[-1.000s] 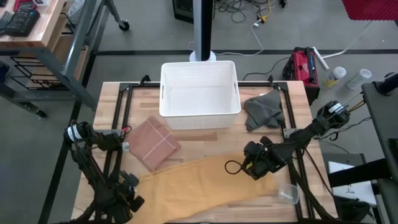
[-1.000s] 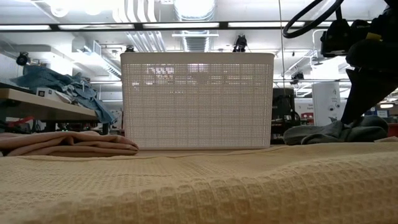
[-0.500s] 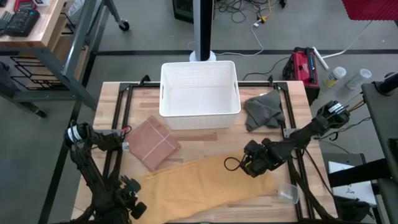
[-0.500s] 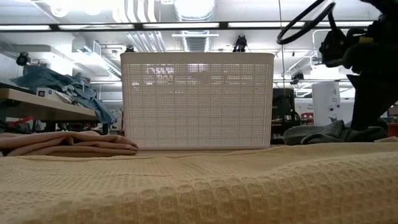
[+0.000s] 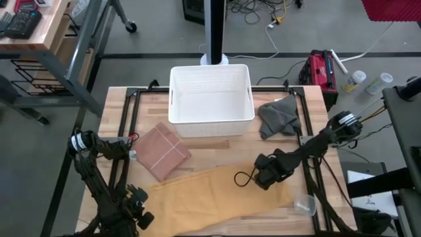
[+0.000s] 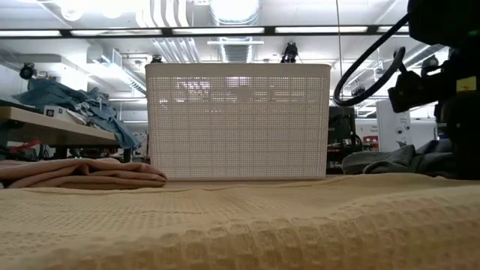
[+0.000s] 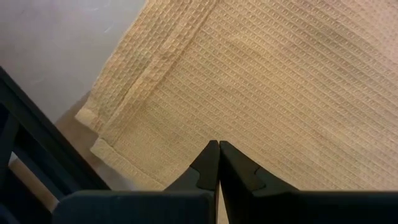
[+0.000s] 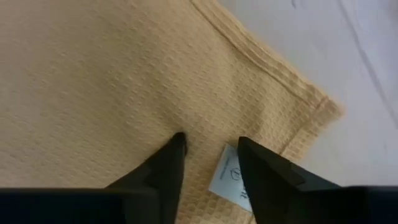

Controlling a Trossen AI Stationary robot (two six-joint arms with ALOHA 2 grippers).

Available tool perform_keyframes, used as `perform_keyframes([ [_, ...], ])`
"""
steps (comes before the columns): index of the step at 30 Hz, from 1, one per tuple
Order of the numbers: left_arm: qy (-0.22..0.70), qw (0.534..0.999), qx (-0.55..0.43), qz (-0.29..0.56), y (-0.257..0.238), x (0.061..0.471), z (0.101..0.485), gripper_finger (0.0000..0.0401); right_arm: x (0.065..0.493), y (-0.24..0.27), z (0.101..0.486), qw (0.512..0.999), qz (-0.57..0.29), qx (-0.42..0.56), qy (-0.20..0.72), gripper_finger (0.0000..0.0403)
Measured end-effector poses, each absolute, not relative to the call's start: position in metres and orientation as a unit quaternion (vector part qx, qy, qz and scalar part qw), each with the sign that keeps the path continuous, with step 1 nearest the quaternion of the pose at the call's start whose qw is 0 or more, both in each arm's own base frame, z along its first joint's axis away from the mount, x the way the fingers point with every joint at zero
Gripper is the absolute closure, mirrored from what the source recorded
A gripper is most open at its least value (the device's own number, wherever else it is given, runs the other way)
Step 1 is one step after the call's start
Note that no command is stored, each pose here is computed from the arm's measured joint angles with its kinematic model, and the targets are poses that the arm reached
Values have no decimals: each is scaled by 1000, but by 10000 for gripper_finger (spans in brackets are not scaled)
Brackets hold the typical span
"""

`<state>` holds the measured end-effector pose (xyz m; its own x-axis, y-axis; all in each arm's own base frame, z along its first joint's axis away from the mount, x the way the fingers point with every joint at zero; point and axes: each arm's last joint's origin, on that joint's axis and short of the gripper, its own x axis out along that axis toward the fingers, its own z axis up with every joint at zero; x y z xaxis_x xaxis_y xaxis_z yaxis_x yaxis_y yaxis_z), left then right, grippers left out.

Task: Fold towel
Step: Fold the yellow towel

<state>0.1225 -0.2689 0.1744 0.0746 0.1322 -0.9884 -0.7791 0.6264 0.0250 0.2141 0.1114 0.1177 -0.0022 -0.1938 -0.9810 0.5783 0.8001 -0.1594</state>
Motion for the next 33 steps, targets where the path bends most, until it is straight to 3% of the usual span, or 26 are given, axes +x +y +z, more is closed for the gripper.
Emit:
perform_keyframes([
  [7,592,682,-264,339,-268,121,174,401,220,114,137,714,-275,134,630,340],
  [15,583,692,-256,341,-266,119,172,401,230,120,165,744,-239,143,608,396],
  [26,580,696,-256,336,-268,117,172,401,225,160,192,776,-160,104,601,402],
  [33,557,715,-260,333,-268,119,172,401,212,173,203,761,-176,109,615,403],
])
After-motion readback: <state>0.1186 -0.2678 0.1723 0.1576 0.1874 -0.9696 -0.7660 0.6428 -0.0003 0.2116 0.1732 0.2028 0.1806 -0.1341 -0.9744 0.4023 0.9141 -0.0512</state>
